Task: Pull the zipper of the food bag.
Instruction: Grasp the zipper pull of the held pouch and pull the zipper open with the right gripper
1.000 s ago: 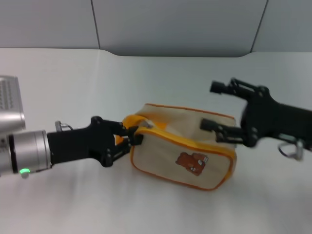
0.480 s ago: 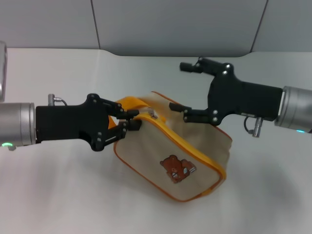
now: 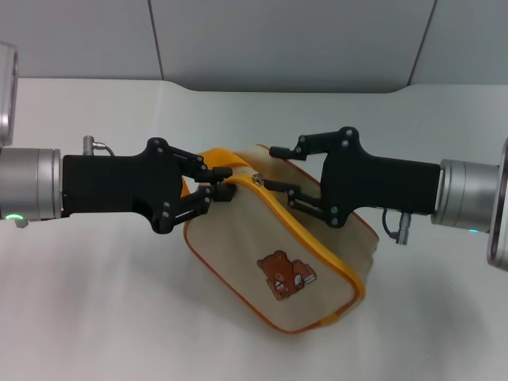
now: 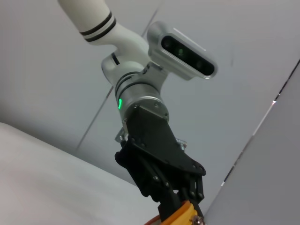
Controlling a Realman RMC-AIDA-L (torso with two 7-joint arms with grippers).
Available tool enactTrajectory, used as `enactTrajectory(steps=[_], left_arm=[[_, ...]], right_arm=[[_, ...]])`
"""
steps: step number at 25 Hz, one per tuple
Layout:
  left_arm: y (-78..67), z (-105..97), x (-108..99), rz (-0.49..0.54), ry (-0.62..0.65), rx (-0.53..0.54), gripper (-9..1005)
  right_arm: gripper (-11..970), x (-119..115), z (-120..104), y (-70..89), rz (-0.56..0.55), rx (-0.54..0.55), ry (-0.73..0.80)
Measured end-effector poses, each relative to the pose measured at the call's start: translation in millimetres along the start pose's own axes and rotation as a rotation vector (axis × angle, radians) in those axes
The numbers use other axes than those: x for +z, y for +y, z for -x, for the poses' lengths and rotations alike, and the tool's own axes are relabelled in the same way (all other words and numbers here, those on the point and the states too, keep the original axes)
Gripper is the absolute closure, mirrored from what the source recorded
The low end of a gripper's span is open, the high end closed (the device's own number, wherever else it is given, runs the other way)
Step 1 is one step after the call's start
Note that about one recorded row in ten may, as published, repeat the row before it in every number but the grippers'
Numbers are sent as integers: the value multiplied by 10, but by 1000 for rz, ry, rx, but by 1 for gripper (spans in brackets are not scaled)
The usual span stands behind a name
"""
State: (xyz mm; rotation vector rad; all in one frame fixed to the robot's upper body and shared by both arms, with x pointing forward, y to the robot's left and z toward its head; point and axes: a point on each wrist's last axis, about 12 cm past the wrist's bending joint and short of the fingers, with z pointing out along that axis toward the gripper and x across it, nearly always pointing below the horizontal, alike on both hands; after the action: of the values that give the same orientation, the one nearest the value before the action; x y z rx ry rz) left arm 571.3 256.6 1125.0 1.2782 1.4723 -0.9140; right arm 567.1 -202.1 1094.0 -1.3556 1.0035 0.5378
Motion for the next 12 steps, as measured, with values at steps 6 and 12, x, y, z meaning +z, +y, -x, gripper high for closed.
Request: enactTrajectory(steps=[6, 12], left_arm=[[-4, 0, 18, -13, 11, -5, 842], [-2, 8, 24, -13, 10, -5, 841]], right_arm=[[612, 63, 13, 56, 50, 4, -12], [718, 106, 8, 113, 69, 2, -20]])
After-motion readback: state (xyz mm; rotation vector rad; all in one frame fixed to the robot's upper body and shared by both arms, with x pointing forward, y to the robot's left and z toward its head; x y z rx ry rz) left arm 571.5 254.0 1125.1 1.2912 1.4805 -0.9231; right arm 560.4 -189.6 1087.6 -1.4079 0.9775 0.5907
